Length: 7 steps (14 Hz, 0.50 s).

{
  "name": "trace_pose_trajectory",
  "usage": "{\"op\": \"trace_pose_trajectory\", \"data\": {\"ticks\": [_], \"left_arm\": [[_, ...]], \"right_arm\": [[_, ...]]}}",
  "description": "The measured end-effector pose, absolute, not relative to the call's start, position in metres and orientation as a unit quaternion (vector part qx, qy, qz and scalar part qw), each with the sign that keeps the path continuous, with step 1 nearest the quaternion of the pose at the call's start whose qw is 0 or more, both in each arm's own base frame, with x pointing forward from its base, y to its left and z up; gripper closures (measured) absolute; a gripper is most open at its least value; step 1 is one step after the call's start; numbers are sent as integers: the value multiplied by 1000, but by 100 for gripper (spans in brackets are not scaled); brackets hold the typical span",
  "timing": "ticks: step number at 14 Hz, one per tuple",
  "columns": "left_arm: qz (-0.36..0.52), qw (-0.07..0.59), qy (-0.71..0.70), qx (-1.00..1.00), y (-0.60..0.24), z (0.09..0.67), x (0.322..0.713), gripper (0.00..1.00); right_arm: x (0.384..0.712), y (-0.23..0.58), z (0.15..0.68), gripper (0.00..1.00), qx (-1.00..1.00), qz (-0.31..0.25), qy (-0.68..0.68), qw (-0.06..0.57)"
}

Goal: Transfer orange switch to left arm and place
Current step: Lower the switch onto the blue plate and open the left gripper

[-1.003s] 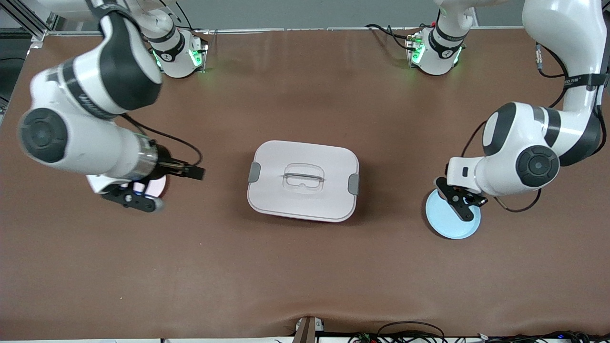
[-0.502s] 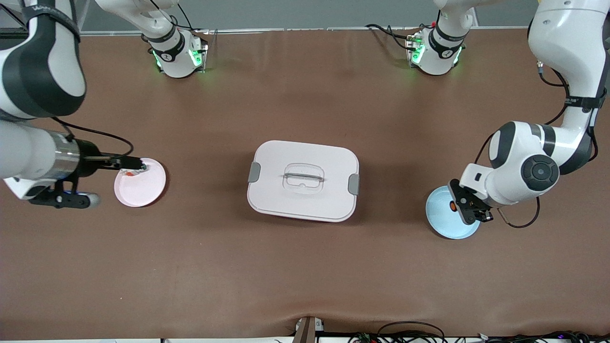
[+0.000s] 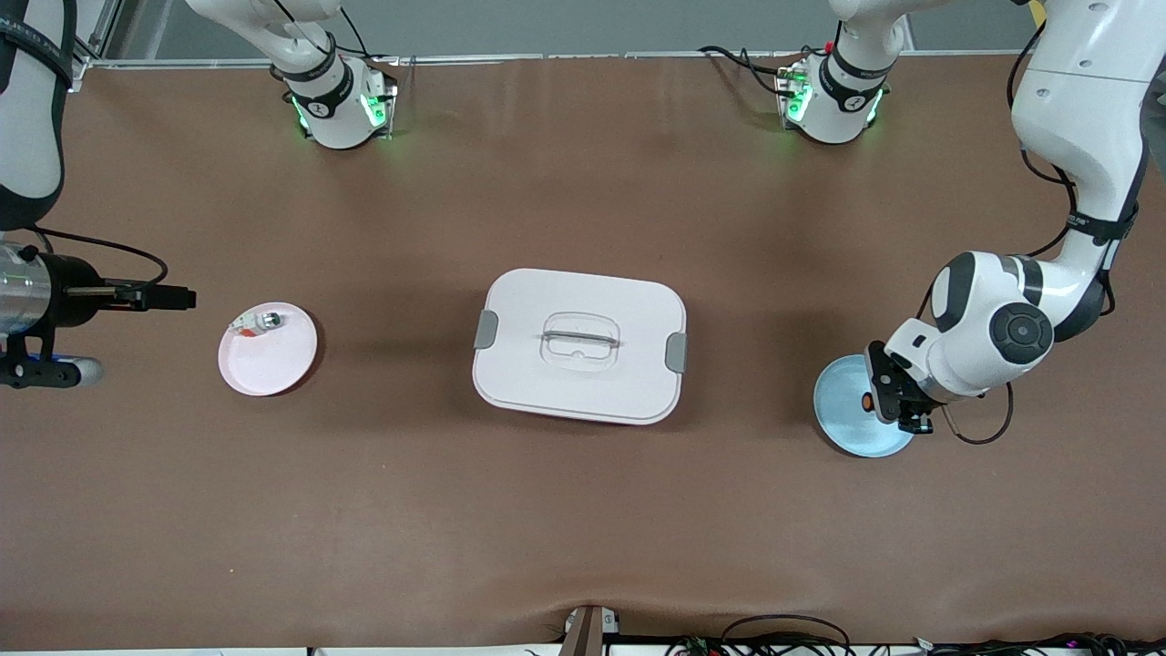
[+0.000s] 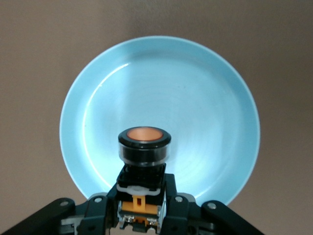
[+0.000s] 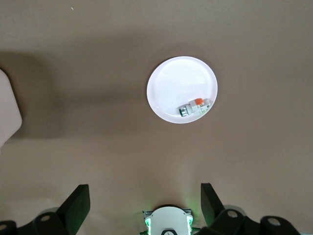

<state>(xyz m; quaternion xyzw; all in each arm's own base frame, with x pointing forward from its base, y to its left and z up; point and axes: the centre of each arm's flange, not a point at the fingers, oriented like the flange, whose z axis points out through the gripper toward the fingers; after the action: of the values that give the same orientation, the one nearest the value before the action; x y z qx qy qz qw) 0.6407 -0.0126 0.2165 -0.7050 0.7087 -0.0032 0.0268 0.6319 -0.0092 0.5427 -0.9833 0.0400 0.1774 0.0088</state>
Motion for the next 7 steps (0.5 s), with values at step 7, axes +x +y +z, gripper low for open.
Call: {"op": "trace_pose_trajectory", "data": {"ticks": [7], "left_arm": [[3,32,733,-679,-22,191,636,66]], "right_arm": [[629,-29,542,0,-981,187,55,4]]}}
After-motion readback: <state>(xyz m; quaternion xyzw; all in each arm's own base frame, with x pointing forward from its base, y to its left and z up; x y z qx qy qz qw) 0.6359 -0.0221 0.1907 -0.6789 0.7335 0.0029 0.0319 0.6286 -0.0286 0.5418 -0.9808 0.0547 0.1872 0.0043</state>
